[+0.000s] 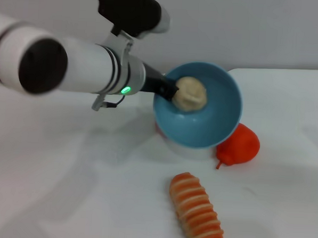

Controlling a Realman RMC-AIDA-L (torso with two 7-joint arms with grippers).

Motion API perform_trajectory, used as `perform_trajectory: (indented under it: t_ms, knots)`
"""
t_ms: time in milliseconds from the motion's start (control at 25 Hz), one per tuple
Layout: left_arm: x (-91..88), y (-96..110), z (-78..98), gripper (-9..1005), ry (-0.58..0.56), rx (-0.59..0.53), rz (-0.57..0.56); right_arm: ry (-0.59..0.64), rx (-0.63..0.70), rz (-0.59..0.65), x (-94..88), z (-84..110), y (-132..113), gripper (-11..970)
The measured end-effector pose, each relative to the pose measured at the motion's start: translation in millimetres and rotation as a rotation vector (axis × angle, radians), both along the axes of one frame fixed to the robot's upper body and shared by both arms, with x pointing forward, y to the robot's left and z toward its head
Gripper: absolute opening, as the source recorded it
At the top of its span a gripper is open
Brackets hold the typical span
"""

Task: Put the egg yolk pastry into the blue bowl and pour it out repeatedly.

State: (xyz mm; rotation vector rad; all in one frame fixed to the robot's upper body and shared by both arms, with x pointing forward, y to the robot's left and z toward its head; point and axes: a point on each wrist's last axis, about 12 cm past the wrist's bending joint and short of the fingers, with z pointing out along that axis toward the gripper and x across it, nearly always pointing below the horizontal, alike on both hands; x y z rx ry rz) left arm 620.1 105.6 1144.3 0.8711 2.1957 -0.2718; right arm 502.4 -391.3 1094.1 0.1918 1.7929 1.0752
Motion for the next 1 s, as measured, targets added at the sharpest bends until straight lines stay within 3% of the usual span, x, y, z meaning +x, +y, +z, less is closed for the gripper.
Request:
perform_trajectory:
  t_ms: [80, 480, 680, 1000]
  knots:
    - [-2.8, -8, -4.5, -1, -0.117, 0.008, -0.040, 0.023, 0.015, -0.063, -12.6, -11.6, -8, 376]
    - [-15.8, -13, -20.5, -1, -0.379, 0.049, -0.123, 0.102, 0.054, -0.296, -60.1, -39.3, -40, 379]
    - [-18.2, -13, -21.9, 0, -0.492, 0.041, -0.166, 0.112, 0.081, -0.320, -64.1, -44.1, -40, 377]
    - [-31.1, -15, -27.5, 0, -0.744, 0.118, -0.321, 0.110, 0.090, -0.318, -58.4, -44.5, -37, 377]
